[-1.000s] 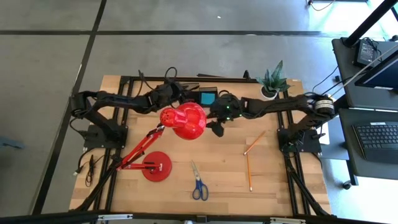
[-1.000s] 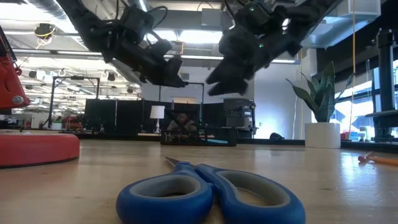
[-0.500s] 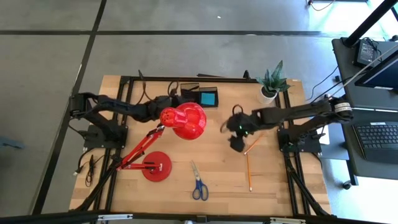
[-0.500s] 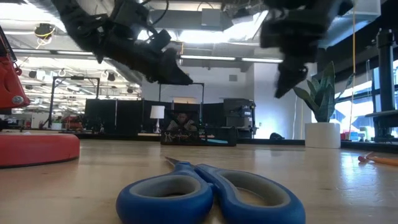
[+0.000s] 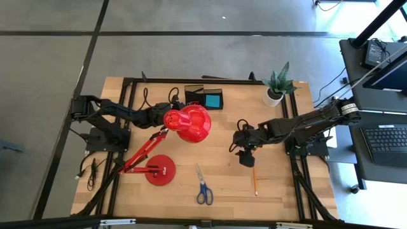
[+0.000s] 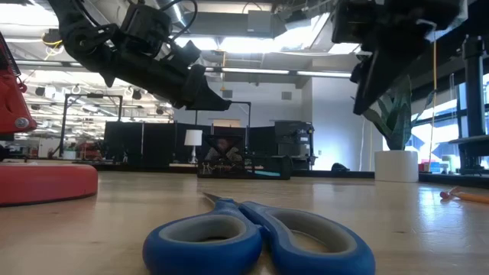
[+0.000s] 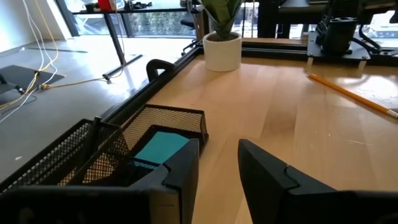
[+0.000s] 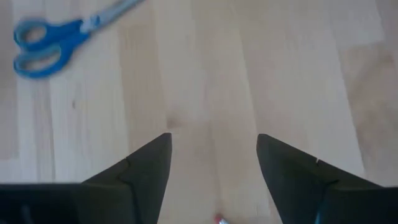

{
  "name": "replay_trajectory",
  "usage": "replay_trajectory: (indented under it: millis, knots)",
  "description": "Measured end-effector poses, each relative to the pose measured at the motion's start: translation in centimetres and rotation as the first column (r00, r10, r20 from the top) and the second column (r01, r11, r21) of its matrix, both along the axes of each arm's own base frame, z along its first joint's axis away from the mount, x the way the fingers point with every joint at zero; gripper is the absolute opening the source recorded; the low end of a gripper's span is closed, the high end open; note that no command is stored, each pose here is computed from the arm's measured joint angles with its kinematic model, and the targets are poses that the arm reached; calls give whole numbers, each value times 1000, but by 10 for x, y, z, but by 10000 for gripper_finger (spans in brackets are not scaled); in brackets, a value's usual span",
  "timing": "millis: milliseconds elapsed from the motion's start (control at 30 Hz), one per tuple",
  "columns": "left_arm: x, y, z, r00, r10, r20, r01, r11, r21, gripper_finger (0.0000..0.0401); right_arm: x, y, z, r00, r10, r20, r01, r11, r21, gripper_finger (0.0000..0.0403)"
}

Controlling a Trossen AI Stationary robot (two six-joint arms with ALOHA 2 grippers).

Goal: Pick and place office supplies into organizer
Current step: Put the top pencil into the desk organizer

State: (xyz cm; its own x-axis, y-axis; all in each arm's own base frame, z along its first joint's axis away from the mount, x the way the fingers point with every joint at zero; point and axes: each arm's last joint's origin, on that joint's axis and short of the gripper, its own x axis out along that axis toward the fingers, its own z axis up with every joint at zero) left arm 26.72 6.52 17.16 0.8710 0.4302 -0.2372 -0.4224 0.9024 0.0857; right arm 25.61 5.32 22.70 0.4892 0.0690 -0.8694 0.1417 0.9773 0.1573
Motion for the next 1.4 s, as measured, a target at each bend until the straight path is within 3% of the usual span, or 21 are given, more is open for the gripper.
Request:
replay_trajectory:
  millis: [300, 533, 667, 867, 1167, 1400]
  knots:
    - [0, 0, 0, 1000, -2, -9, 3, 1000, 8, 106, -16, 8, -14, 970, 128, -208, -162, 975, -154, 220]
    - [0, 0, -1, 1000, -4, -16, 5, 1000, 15, 104, -10, 20, -39, 894, 291, -340, -371, 907, -200, 184]
    - [0, 0, -1, 1000, -4, -16, 4, 1000, 15, 105, -9, 25, -58, 825, 343, -448, -463, 865, -192, 167]
    - [0, 0, -1, 1000, -4, -17, 5, 1000, 15, 105, -10, 31, -76, 751, 363, -552, -527, 833, -168, 150]
    - [0, 0, -1, 1000, -4, -20, 5, 1000, 14, 102, -9, 37, -87, 703, 413, -579, -593, 790, -157, 143]
    - [0, 0, -1, 1000, -4, -20, 4, 1000, 14, 103, -6, 38, -93, 698, 400, -594, -606, 772, -191, 143]
